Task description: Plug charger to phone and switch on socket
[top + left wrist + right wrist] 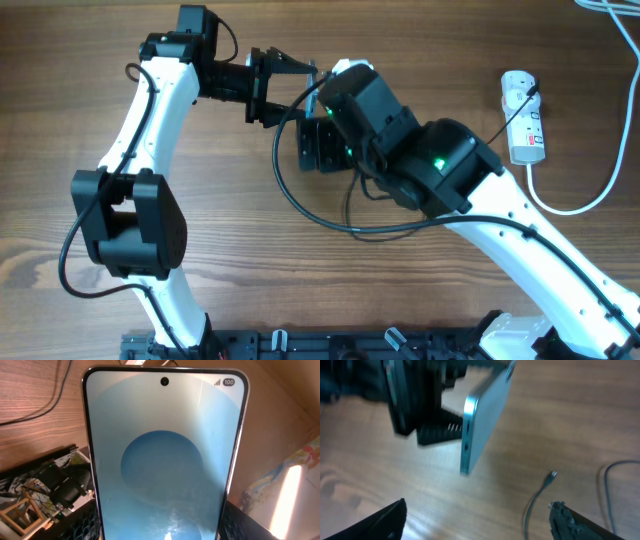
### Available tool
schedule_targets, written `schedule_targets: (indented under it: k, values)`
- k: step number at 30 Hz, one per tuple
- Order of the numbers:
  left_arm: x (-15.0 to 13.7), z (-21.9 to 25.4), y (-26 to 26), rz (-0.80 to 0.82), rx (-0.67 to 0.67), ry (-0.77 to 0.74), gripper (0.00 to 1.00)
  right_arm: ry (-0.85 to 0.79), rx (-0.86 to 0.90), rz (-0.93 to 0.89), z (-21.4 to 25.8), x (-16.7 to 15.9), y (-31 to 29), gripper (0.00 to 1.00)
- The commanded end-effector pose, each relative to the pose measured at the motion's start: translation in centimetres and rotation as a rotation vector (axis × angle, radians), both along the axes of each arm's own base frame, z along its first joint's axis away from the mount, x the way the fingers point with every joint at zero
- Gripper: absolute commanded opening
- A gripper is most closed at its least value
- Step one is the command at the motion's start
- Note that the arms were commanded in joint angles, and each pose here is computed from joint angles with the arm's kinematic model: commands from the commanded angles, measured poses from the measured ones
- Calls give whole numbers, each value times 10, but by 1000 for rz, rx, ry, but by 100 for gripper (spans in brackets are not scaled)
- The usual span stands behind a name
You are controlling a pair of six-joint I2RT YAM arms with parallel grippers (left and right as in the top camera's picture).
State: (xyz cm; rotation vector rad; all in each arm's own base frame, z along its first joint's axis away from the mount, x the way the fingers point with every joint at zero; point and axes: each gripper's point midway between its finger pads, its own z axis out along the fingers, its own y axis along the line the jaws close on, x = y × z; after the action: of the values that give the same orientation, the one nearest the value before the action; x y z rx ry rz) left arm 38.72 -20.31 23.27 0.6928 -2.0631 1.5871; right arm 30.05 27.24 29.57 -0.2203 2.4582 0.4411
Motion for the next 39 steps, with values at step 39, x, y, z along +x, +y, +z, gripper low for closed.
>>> schedule_targets:
  k: [39]
  values:
    - [-13,8,-17,-6,46,78,68,-63,-50,-208,-28,54,11,52]
